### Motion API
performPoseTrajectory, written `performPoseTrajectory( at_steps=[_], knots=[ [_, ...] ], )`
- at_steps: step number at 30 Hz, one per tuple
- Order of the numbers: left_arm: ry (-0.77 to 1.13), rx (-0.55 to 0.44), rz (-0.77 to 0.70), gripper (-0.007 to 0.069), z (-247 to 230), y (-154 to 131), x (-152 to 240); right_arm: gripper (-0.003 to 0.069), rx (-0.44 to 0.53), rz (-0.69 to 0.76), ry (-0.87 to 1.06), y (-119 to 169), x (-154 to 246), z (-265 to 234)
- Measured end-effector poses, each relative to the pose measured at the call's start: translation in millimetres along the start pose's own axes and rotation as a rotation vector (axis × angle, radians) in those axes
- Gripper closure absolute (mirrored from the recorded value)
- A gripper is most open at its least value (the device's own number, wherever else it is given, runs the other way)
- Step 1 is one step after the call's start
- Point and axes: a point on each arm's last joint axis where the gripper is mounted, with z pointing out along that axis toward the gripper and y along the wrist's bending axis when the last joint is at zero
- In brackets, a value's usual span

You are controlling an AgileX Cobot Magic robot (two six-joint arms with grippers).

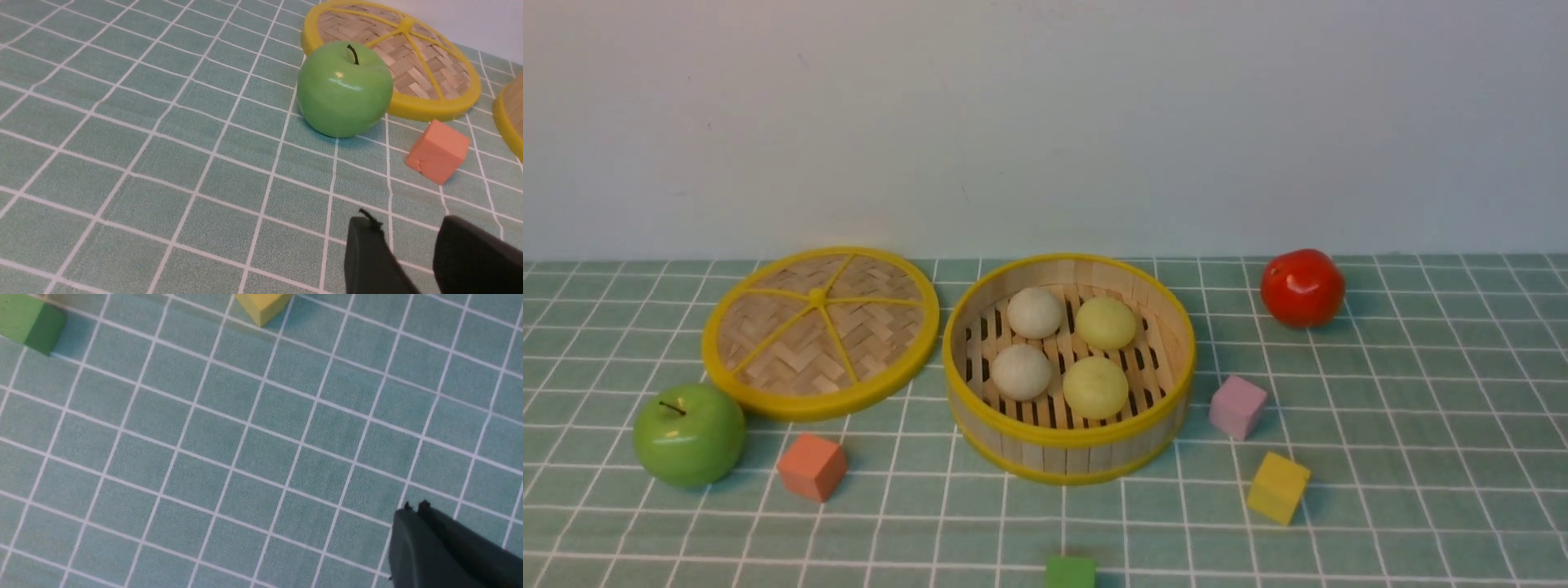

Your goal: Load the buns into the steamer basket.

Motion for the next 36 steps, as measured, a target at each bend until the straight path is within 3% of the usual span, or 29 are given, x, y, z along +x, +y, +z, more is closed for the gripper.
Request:
performPoseTrajectory(
  at_steps=[9,16,23,36],
  knots=[
    [0.0,0.0,0.0,0.0387,0.0,0.0,0.0,0.0661,0.142,0.108,-0.451,-24.9,33.1,-16.6],
    [0.0,0.0,0.0,0.0387,0.0,0.0,0.0,0.0656,0.224,0.131,-0.692,-24.3,111.4,26.4],
    [0.0,0.0,0.0,0.0387,0.0,0.0,0.0,0.065,0.209,0.144,-0.706,-20.6,157.7,76.9],
    [-0.001,0.0,0.0,0.0387,-0.1,0.0,0.0,0.0634,0.188,0.168,-0.724,-19.5,157.6,76.0]
  ],
)
